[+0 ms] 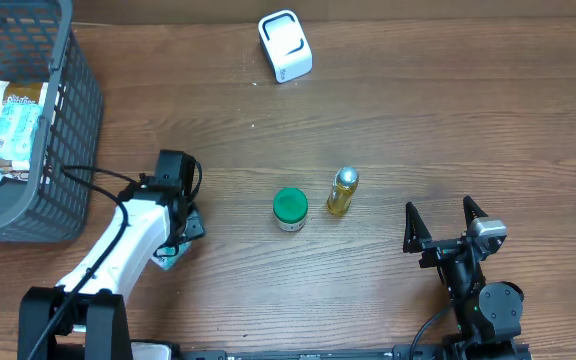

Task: Scan the item barcode
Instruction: 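Move the left gripper down onto the green Kleenex packet and grasp it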

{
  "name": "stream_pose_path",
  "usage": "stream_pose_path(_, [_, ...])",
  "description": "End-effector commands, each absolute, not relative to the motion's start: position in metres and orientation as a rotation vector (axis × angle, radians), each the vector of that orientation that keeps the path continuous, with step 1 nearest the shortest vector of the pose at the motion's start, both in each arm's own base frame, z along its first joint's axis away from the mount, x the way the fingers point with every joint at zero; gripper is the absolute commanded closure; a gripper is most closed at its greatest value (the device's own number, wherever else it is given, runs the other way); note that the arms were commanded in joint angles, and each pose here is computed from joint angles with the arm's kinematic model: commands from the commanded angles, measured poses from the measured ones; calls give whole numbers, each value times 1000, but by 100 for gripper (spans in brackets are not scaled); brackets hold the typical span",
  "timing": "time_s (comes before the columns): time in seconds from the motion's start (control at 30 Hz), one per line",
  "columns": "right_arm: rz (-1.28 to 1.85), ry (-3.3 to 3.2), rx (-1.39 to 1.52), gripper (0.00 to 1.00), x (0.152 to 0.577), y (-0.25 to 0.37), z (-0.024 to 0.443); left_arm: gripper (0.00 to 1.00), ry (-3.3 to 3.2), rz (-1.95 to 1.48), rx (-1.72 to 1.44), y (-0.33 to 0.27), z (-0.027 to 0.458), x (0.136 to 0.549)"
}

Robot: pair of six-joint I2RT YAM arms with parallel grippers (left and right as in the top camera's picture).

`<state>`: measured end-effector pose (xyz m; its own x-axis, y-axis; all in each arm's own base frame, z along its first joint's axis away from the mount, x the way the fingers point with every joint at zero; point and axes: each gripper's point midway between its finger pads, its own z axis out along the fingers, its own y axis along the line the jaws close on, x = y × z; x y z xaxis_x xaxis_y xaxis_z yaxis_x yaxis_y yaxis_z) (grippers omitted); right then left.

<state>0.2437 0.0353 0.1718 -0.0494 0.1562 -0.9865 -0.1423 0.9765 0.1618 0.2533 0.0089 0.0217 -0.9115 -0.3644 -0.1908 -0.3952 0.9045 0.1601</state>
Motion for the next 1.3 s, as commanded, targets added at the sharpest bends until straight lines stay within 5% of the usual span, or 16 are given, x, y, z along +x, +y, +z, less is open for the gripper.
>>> stream_pose_path(0.0, [238,1602,3,0,244,35,169,43,2925,168,-611,-5,15,255])
stream_pose_path(0.07, [238,1602,3,0,244,35,169,51,2945,18,-551,-23,14,260])
stream_pose_path(0.37, [238,1602,3,0,244,35,169,48,2865,-504,-210,-90,29,289])
stream_pose_path(0.67, [238,1602,3,0,244,35,169,50,2835,-503,-150,-95,58,305])
stream_pose_path(0.87, [238,1602,3,0,244,35,169,44,2917,-91,-479,-44,64,289])
stream_pose_path(0.93, [238,1602,3,0,244,35,169,53,2932,-29,-574,-37,61,280])
stream_pose_path(1.27, [238,1602,3,0,244,35,169,51,2916,155,-986,-16,36,239])
